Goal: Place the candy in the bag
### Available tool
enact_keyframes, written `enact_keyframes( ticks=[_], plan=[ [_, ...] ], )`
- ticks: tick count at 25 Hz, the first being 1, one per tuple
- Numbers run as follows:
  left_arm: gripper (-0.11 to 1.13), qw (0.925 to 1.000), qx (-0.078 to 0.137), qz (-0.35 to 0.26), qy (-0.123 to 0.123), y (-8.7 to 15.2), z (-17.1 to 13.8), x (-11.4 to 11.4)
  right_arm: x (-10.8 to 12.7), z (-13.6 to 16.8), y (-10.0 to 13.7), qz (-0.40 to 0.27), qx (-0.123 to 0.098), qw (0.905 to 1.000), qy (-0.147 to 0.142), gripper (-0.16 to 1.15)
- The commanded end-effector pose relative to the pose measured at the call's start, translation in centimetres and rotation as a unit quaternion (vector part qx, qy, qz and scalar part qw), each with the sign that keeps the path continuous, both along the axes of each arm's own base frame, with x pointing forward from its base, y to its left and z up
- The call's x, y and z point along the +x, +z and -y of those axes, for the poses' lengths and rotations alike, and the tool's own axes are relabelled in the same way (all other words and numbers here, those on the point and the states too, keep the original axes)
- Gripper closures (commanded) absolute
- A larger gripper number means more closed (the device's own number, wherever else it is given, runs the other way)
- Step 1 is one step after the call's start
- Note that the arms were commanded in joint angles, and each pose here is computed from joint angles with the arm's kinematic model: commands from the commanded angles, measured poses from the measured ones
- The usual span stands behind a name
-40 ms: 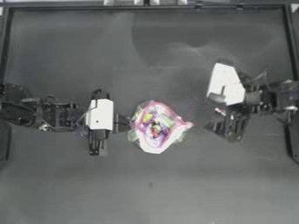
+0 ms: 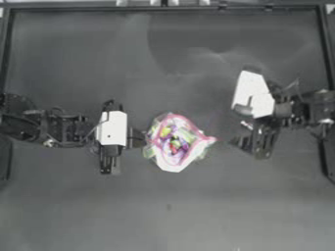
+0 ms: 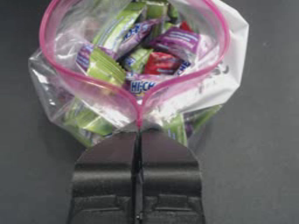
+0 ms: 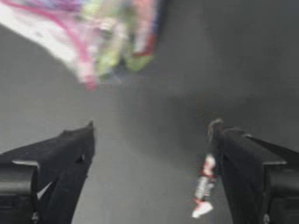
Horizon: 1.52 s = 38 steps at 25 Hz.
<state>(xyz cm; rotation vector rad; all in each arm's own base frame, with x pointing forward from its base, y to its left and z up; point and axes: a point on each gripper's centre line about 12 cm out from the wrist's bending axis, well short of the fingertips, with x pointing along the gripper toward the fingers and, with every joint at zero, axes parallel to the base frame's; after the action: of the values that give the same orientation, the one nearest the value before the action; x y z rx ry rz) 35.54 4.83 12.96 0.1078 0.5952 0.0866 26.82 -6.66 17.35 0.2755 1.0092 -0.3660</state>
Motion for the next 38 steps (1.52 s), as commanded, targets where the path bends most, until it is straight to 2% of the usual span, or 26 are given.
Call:
enact_keyframes(
  ticks=[1,9,22,38],
  plan=[
    [0.98,0.9998,0.002,0.019,0.001,1.2,-0.1,0.6,-0.7,0.6,0.0,-0.002,-0.007,0.9999,-0.012,-0.03],
    [0.98,0.9998,0.002,0.021,0.001,1.3,-0.2,0.7,-2.1,1.2,-1.6,-0.035,0.002,0.9989,-0.032,-0.03],
    [0.98,0.9998,0.002,0.021,0.001,1.3,-0.2,0.8,-1.8,1.2,-4.3,-0.082,0.013,0.9961,-0.03,-0.03],
    [0.98,0.9998,0.001,0.019,0.002,1.2,-0.2,0.8,-1.5,1.3,-5.8,-0.1,0.019,0.9944,-0.03,-0.03]
  ],
)
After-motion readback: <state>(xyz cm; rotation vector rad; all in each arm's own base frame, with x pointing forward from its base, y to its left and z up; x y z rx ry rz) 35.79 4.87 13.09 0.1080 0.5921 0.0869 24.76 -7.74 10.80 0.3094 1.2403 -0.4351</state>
